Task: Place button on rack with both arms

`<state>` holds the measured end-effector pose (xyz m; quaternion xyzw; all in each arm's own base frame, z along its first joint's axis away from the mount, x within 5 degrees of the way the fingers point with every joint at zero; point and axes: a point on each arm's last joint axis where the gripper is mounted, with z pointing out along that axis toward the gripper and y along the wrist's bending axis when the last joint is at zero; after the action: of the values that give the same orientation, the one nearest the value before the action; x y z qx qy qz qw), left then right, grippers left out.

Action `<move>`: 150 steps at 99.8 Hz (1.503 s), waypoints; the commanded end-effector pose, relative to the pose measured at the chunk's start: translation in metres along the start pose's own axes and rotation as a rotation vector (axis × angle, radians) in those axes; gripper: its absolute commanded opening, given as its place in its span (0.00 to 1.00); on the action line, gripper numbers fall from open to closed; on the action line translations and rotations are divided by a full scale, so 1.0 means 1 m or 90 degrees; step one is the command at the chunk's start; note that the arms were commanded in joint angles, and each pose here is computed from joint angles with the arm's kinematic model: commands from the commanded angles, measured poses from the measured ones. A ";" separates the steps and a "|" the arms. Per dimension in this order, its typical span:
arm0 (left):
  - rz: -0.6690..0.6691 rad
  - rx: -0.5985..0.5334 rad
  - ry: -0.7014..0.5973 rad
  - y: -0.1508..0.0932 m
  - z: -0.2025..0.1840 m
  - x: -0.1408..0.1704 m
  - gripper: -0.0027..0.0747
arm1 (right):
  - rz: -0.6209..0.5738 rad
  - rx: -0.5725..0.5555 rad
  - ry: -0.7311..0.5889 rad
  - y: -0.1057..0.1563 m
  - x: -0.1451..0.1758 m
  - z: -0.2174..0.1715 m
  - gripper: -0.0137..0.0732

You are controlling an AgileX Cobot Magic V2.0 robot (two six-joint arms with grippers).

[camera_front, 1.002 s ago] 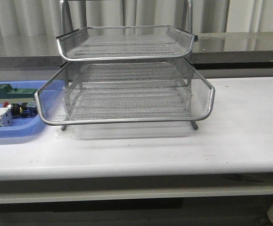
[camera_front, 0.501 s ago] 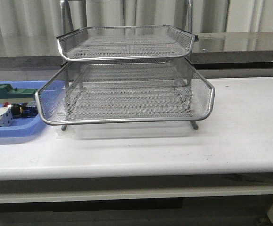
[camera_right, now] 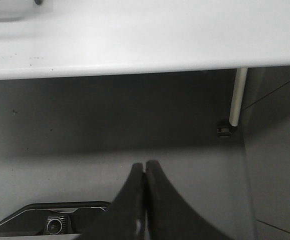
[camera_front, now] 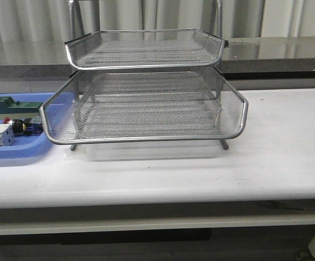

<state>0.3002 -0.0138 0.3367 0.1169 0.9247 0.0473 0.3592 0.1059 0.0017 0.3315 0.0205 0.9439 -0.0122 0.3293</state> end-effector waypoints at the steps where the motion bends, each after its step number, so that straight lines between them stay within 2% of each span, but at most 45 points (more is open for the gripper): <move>1: 0.020 -0.012 -0.063 0.004 -0.016 -0.014 0.07 | -0.002 0.004 -0.055 -0.001 -0.010 -0.009 0.08; 11: 0.045 -0.010 -0.046 0.004 -0.016 -0.012 0.21 | -0.002 0.004 -0.055 -0.001 -0.010 -0.009 0.08; 16: 0.060 -0.008 -0.033 0.003 -0.015 -0.010 0.32 | -0.002 0.004 -0.055 -0.001 -0.010 -0.009 0.08; 29: 0.060 -0.001 -0.025 0.002 -0.015 -0.009 0.70 | -0.002 0.004 -0.055 -0.001 -0.010 -0.009 0.08; 33: 0.059 0.000 -0.027 0.002 -0.015 -0.009 0.79 | -0.002 0.004 -0.055 -0.001 -0.010 -0.009 0.08; 38: 0.059 -0.001 -0.030 0.002 -0.015 -0.010 0.83 | -0.002 0.004 -0.055 -0.001 -0.010 -0.009 0.08; 61: 0.033 0.024 -0.036 -0.001 -0.016 -0.010 0.81 | -0.002 0.004 -0.055 -0.001 -0.010 -0.009 0.08; 70: 0.022 0.027 -0.063 -0.002 -0.014 -0.015 0.79 | -0.002 0.004 -0.055 -0.001 -0.010 -0.009 0.08; 83: 0.088 0.008 -0.116 0.001 -0.011 -0.027 0.78 | -0.002 0.004 -0.055 -0.001 -0.010 -0.009 0.08; 105: 0.190 0.039 -0.032 0.004 0.021 -0.054 0.78 | -0.002 0.004 -0.055 -0.001 -0.010 -0.009 0.08; 124: 0.288 0.068 0.009 0.008 0.055 -0.085 0.78 | -0.002 0.004 -0.055 -0.001 -0.010 -0.009 0.08; 150: 0.374 0.129 0.079 0.007 0.114 -0.102 0.78 | -0.002 0.004 -0.055 -0.001 -0.010 -0.009 0.08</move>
<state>0.4448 -0.0315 0.2996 0.3989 0.8867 0.0556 0.2271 0.1059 0.0017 0.3315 0.0205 0.9439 -0.0122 0.3293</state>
